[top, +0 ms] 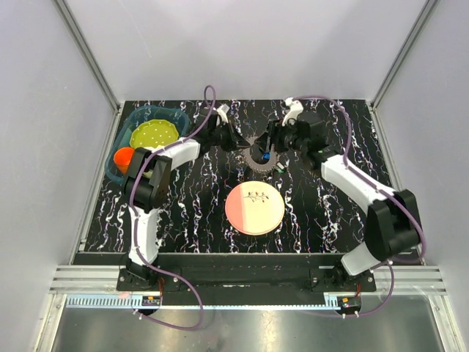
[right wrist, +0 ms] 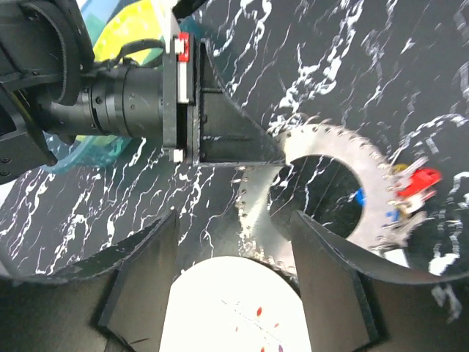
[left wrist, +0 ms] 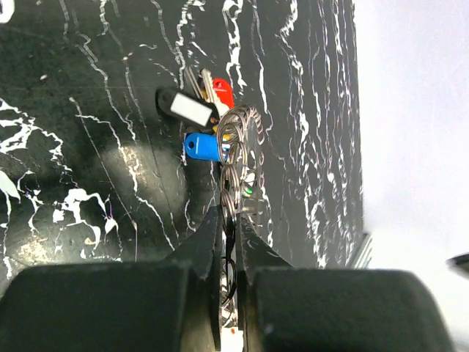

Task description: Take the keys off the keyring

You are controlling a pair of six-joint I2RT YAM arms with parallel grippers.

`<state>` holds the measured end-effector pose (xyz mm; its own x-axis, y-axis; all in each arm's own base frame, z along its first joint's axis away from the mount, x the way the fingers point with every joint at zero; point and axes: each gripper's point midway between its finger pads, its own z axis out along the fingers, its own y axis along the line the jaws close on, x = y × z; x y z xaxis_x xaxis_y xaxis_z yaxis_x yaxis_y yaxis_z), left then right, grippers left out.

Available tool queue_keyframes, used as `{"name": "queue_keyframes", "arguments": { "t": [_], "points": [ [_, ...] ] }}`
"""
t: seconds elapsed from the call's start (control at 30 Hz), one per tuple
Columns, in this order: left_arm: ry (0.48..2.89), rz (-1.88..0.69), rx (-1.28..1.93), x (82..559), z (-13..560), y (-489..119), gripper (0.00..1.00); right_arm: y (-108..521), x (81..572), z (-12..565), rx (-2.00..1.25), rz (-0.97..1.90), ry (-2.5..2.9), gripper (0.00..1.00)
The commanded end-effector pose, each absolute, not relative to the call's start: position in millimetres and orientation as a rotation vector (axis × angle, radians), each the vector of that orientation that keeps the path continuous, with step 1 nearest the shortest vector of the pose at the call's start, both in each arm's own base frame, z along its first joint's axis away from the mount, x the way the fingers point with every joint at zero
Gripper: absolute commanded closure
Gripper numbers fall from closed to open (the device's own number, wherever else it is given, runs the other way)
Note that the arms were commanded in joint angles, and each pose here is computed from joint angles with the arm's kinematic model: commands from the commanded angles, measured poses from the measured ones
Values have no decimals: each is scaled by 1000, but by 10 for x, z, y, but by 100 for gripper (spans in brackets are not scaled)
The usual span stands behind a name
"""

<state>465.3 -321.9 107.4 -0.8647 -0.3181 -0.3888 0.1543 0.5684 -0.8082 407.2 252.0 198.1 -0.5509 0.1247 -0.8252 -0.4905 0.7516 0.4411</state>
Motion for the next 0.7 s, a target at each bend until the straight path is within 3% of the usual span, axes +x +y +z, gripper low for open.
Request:
{"name": "queue_keyframes", "arguments": {
  "t": [0.0, 0.1, 0.2, 0.43, 0.67],
  "points": [
    [2008, -1248, 330, 4484, 2270, -3244, 100, 2224, 4060, 2648, -301, 627, 1850, 32],
    [1956, -1177, 485, 4307, 2485, -3161, 100, 2121, 3934, 2959, -348, 597, 1784, 30],
    [1898, -1146, 645, 4071, 2687, -3093, 100, 2177, 3739, 3196, -468, 658, 1747, 21],
    [1762, -1116, 865, 3531, 2990, -2922, 100, 2337, 3348, 3233, -701, 859, 1750, 11],
    [1695, -1191, 985, 2990, 3071, -2813, 100, 2493, 3002, 3172, -876, 1098, 1741, 12]
  ]
}}
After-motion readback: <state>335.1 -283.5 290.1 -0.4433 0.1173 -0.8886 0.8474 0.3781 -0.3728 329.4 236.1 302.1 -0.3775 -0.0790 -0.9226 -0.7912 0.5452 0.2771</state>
